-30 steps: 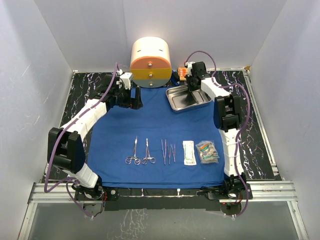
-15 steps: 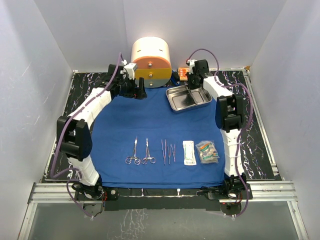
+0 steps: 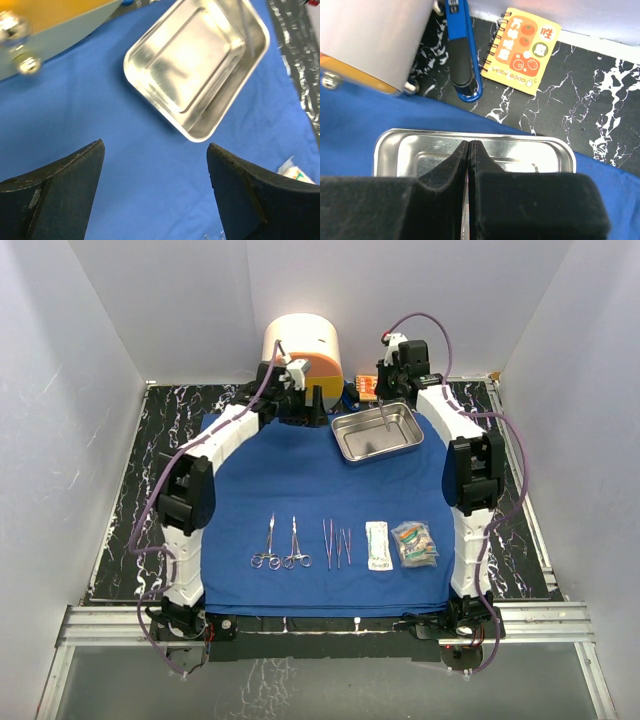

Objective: Open and lay out the surgical kit
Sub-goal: Pick up the medical item from the container.

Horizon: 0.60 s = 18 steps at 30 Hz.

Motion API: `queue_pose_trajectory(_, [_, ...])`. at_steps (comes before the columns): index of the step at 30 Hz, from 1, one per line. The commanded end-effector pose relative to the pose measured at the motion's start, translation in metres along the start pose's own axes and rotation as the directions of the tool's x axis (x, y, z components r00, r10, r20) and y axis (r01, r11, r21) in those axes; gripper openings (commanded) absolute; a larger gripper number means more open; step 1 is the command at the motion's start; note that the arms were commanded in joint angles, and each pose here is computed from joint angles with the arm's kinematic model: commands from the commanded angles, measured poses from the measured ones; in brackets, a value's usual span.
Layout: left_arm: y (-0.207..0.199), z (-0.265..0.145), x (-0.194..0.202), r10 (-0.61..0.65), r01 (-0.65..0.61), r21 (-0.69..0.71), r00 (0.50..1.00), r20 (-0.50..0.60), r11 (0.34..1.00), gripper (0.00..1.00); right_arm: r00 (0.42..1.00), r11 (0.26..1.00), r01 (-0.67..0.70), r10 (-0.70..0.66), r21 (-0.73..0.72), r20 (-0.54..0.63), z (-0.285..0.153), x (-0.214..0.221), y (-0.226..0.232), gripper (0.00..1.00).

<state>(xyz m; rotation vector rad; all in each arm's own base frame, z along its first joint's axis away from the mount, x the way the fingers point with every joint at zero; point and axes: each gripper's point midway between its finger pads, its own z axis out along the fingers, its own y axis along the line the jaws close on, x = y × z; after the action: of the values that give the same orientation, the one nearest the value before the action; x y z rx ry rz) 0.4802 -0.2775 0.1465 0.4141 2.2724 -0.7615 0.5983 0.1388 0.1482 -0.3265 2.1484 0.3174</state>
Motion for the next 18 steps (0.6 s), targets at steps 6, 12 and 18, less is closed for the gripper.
queue_pose_trajectory(6, [-0.090, 0.029, -0.057, -0.134, 0.097, 0.253, 0.982, 0.134, 0.962, 0.68, 0.953, 0.980, -0.176, 0.194, -0.092, 0.234, -0.072, -0.091, 0.033, 0.00])
queue_pose_trajectory(12, [-0.114, 0.046, -0.077, -0.218, 0.155, 0.320, 0.961, 0.172, 0.935, 0.62, 0.942, 0.966, -0.232, 0.253, -0.118, 0.222, -0.084, -0.094, 0.046, 0.00])
queue_pose_trajectory(18, [-0.121, 0.053, -0.087, -0.253, 0.169, 0.359, 0.947, 0.200, 0.918, 0.58, 0.941, 0.959, -0.238, 0.266, -0.151, 0.209, -0.092, -0.092, 0.060, 0.00])
